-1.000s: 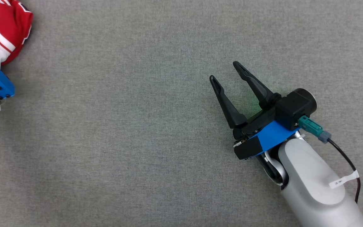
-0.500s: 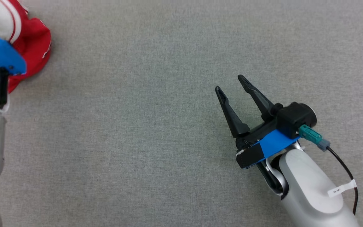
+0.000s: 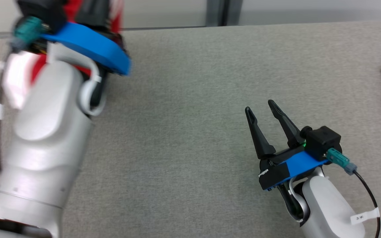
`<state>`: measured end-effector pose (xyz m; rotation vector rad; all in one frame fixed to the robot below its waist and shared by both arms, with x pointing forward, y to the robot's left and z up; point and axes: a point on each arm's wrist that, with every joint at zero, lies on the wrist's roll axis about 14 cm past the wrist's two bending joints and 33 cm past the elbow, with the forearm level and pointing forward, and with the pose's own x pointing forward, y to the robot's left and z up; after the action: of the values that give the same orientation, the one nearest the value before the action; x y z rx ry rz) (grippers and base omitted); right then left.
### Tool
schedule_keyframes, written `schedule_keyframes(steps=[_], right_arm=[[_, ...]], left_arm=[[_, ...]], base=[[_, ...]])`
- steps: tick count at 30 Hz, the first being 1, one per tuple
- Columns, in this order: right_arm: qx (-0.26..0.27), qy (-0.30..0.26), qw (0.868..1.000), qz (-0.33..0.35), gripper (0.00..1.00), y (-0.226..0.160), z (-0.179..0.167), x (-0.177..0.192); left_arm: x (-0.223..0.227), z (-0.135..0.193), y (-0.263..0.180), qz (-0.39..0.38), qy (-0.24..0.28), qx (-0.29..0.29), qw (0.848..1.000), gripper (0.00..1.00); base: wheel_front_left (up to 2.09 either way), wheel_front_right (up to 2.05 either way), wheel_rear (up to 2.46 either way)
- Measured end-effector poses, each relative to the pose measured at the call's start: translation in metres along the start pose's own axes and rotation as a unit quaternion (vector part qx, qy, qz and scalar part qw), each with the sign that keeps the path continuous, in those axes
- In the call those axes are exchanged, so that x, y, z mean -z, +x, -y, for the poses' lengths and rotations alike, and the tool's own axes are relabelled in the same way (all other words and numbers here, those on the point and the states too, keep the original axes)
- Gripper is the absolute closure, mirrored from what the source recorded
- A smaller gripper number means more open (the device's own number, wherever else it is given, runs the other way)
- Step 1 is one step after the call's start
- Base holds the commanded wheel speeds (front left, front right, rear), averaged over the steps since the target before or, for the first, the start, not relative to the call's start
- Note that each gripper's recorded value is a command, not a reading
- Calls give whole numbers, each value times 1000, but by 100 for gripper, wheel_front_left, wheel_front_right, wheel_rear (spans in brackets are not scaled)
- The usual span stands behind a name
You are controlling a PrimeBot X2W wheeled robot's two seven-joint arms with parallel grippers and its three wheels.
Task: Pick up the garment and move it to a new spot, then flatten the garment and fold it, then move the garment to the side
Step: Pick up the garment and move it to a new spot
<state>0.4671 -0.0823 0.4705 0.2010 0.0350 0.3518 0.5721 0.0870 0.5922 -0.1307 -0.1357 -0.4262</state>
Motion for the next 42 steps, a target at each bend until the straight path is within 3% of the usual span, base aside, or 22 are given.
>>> schedule_keyframes(steps=[8,15,16,17,22,25,28,34,42], right_arm=[[56,6,998,7,0,-32,25,-8],[84,7,996,10,0,-54,37,-12],[87,8,996,10,0,-56,38,-13],[91,9,996,9,0,-59,39,-12],[98,14,995,14,0,-68,40,-15],[101,19,995,17,0,-72,39,-17],[102,21,994,18,0,-75,38,-17],[102,25,994,22,0,-82,33,-18],[91,25,995,12,0,-85,22,-11]], left_arm=[[26,136,-5,-26,-57,143,988,100],[68,187,-37,-79,-99,184,975,100],[72,191,-42,-84,-107,183,974,34],[77,194,-46,-90,-111,181,973,0],[100,183,-66,-121,-102,137,978,0],[103,150,-75,-123,-99,76,985,0],[107,105,-94,-123,-59,17,991,0],[104,41,-152,-113,-27,-93,989,0],[102,27,-205,-101,-28,-149,983,0]], base=[[0,0,0],[0,0,0],[0,0,0],[0,0,0],[0,0,0],[0,0,0],[0,0,0],[0,0,0],[0,0,0]])
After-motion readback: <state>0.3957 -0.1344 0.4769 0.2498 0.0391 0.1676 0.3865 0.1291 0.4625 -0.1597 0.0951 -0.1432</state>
